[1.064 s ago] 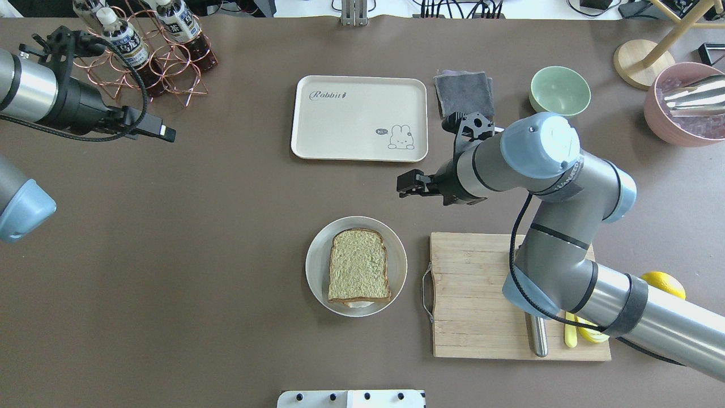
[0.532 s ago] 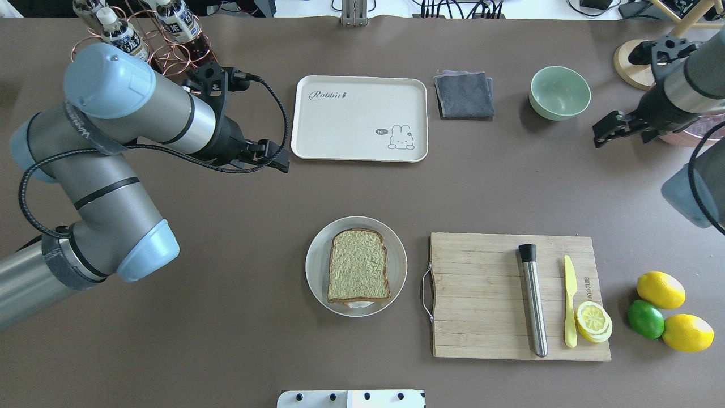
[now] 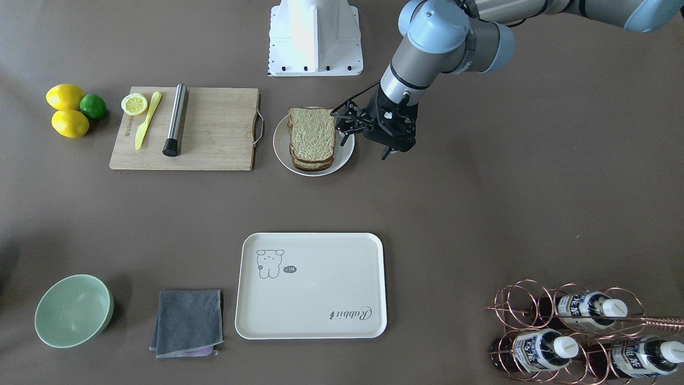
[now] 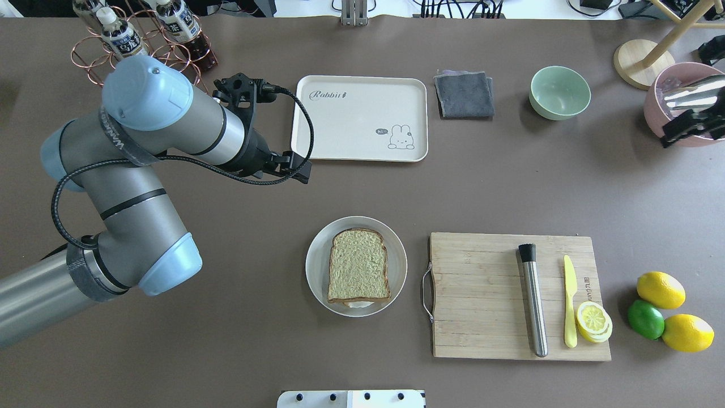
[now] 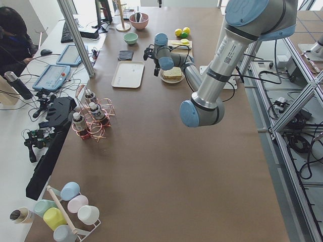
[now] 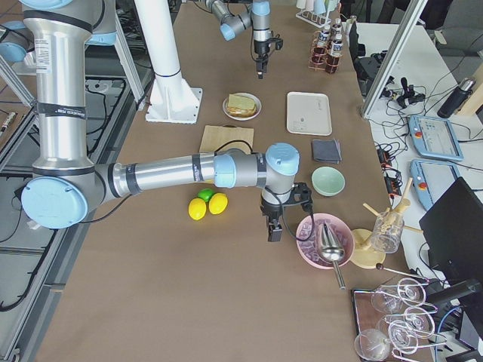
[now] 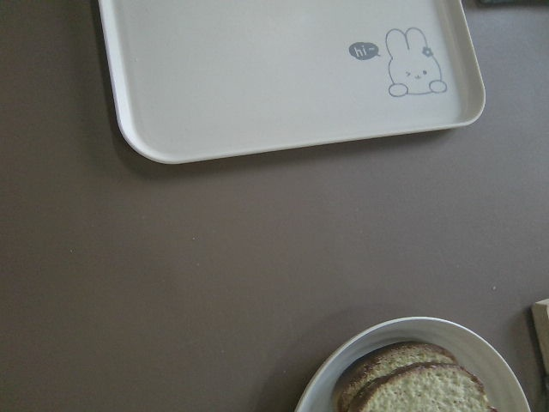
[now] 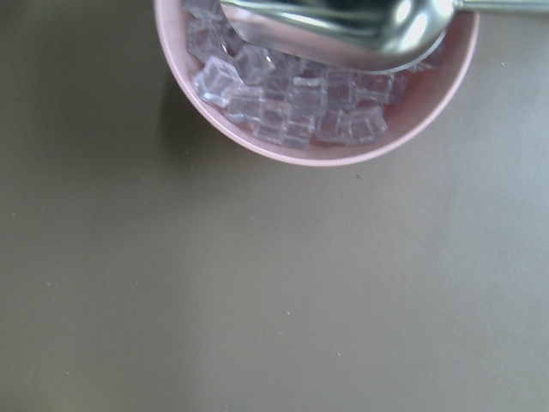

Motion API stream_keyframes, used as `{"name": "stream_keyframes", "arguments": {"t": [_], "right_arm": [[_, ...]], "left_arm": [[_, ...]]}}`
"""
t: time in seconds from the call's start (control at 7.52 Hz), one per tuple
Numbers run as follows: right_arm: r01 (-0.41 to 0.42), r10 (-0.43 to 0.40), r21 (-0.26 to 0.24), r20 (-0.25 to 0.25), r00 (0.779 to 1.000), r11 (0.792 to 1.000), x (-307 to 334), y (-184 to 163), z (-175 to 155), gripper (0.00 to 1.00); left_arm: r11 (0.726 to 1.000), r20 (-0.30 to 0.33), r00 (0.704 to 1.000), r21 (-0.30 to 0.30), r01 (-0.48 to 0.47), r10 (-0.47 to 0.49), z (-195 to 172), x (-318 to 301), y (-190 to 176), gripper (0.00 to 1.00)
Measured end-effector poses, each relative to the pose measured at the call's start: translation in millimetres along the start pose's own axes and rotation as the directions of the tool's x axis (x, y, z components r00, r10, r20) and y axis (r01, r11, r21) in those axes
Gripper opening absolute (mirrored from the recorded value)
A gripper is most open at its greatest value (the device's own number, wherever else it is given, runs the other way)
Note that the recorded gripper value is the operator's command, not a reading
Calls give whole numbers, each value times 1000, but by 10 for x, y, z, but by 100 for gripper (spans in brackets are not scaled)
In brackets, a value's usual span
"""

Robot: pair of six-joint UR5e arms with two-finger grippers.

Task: Make sandwich and place on tray
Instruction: 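Grasp the rim of the white plate with the left gripper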

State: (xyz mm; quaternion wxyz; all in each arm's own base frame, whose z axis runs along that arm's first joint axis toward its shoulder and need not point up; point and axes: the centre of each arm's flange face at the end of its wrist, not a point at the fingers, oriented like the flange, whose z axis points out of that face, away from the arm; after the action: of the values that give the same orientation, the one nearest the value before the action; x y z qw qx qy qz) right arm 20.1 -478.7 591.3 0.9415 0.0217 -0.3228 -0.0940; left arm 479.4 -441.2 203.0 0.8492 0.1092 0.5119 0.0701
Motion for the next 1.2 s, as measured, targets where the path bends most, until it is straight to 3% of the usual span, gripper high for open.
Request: {"name": "stream_keyframes", "arguments": {"t": [0.27, 0.4, 0.66, 0.93, 1.2], "right_arm": [[21, -21, -26, 4, 1000, 999, 461, 396, 12, 100], [25, -25, -26, 6, 1000, 999, 528, 456, 9, 100], [26, -26, -28, 9, 1000, 999, 564, 503, 19, 100], [25, -24, -29, 11, 1000, 999, 572, 522, 31, 100], [24, -24, -30, 11, 1000, 999, 576, 524, 34, 100]], "left_arm": [[1000, 33, 999, -7, -8, 8, 298, 65, 342, 93], [1000, 48, 999, -18, -8, 9, 389, -21, 453, 85], [999, 58, 998, -45, -17, 19, 534, -60, 638, 82], [999, 28, 1000, -46, 10, -8, 739, -133, 767, 82], [994, -53, 993, -22, 104, -105, 1012, -273, 826, 76]]}}
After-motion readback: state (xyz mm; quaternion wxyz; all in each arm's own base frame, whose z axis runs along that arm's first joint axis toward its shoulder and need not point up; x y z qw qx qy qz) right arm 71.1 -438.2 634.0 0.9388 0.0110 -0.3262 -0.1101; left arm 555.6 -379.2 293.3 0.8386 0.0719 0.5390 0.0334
